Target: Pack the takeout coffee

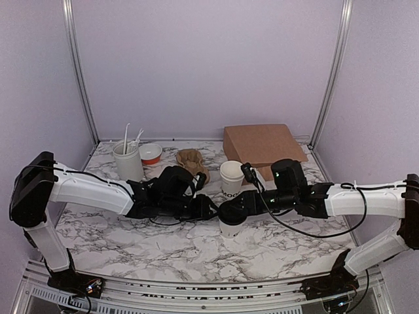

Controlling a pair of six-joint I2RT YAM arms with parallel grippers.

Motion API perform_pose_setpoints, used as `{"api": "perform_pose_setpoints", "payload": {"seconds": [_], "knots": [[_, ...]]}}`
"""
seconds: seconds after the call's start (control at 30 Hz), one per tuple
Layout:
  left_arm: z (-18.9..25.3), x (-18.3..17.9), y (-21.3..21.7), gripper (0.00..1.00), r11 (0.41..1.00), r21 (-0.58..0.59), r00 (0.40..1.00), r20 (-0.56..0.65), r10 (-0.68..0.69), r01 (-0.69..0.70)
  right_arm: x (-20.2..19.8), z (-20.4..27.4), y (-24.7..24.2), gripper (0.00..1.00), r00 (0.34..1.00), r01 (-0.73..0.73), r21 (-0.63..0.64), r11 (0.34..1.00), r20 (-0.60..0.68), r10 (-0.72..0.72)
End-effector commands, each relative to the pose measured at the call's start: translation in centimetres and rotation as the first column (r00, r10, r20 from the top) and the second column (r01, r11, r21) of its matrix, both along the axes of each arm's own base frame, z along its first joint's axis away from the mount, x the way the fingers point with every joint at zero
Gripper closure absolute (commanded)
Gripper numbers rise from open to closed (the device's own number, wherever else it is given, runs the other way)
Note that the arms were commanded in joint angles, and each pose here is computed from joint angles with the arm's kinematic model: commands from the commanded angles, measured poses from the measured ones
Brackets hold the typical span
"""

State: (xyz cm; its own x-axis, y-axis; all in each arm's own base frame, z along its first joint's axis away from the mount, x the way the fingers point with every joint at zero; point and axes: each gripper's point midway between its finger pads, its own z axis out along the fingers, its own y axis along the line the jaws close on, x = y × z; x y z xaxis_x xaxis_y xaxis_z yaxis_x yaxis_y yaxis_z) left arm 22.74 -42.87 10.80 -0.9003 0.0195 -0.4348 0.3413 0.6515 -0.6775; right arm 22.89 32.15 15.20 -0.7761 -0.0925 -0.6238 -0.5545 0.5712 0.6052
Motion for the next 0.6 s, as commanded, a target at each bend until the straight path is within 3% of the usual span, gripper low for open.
{"api": "perform_pose_setpoints", "payload": {"seconds": [0.0, 0.57], "knots": [[-6.9, -1.2, 4.0, 0.67, 0.958, 0.285, 0.997, -0.072, 0.007, 0.014, -0.6, -0.9, -0.4, 0.61, 0.999, 0.013, -0.025, 1.0, -0.039, -0.014], [1.7, 1.4, -0.5, 0.66, 0.979, 0.193, 0.995, 0.065, -0.079, 0.066, 1.0, 3.2, -0.3, 0.61, 0.996, 0.081, 0.029, 0.996, 0.024, -0.082]]}}
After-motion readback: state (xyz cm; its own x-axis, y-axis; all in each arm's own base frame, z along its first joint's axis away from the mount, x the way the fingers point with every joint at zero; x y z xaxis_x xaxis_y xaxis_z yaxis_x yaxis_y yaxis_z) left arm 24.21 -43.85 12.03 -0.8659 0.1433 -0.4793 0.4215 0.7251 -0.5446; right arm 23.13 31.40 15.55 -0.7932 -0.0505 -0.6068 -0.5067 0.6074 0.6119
